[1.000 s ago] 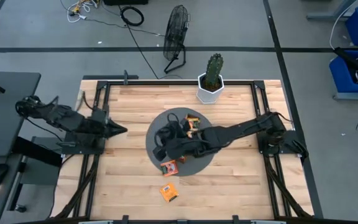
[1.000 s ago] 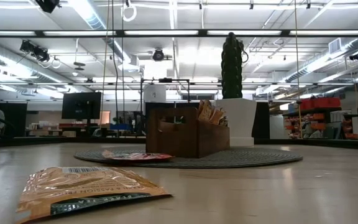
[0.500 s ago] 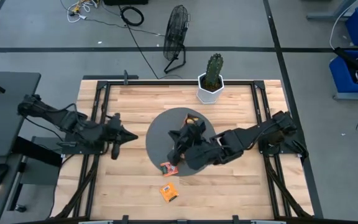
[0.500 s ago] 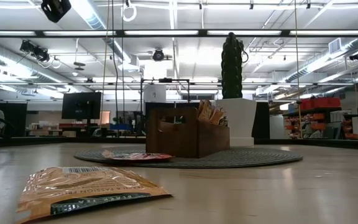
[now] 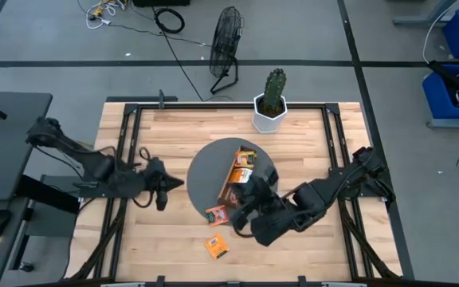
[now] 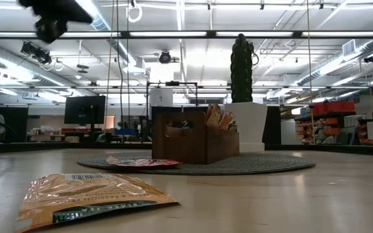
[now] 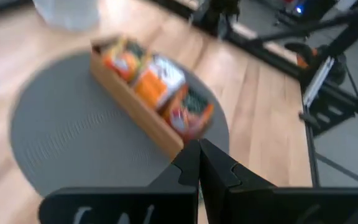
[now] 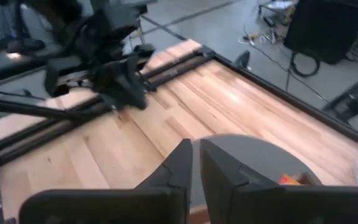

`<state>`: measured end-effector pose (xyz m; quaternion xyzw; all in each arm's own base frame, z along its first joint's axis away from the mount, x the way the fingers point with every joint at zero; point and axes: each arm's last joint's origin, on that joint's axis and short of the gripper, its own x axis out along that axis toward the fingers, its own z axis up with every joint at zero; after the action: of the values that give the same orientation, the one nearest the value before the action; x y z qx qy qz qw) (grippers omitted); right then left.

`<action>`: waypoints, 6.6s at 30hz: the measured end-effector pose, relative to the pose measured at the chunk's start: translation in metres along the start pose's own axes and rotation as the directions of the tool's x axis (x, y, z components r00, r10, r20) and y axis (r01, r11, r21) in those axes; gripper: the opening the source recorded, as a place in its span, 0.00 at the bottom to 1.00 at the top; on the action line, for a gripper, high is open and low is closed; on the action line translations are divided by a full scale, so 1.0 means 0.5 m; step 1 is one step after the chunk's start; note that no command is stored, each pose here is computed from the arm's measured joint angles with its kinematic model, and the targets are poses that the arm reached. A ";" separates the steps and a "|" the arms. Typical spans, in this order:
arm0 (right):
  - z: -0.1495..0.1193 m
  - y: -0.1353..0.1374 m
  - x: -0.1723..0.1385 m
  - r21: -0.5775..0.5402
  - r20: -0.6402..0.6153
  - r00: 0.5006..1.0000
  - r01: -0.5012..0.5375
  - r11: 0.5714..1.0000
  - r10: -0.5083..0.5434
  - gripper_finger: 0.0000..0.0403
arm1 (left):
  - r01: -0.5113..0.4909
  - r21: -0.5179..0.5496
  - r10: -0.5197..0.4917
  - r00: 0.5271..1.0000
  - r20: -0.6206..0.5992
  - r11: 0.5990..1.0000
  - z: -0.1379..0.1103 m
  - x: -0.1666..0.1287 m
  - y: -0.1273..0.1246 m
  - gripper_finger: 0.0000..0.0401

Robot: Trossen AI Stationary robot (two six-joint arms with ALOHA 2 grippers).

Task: Pick & Place Tea
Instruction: Put the red tea bag into the bottom section of the wooden organizer

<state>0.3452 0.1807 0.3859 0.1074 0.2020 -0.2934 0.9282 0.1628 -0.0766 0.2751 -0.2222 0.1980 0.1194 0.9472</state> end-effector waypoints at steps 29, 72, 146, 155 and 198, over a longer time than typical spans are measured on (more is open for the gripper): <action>-0.023 -0.016 -0.038 0.010 -0.158 0.987 -0.036 0.999 0.037 0.10 | -0.016 -0.281 -0.050 0.973 -0.225 0.960 -0.167 0.196 0.011 0.34; -0.043 -0.026 -0.058 -0.076 -0.192 0.981 -0.003 0.997 -0.012 0.10 | -0.092 -0.722 -0.332 0.843 -0.423 0.686 -0.246 0.341 -0.038 0.45; 0.057 -0.060 0.066 -0.002 -0.344 0.888 -0.324 0.946 0.303 0.10 | 0.345 -0.426 -0.474 0.846 -0.243 0.836 -0.047 0.207 -0.032 0.00; 0.101 -0.119 0.153 0.205 -0.484 0.694 -0.502 0.840 0.533 0.12 | 0.295 -0.279 -0.391 0.825 -0.407 0.914 -0.028 0.154 0.005 0.00; 0.105 -0.111 0.249 0.008 -0.383 0.745 -0.589 0.808 0.547 0.43 | 0.304 0.250 -0.169 0.878 -0.448 0.919 0.184 0.043 -0.029 0.00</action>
<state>0.4218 0.0569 0.3737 0.1639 0.3454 0.0408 0.9231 0.2161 -0.0432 0.3470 -0.1124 0.3833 -0.0820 0.9131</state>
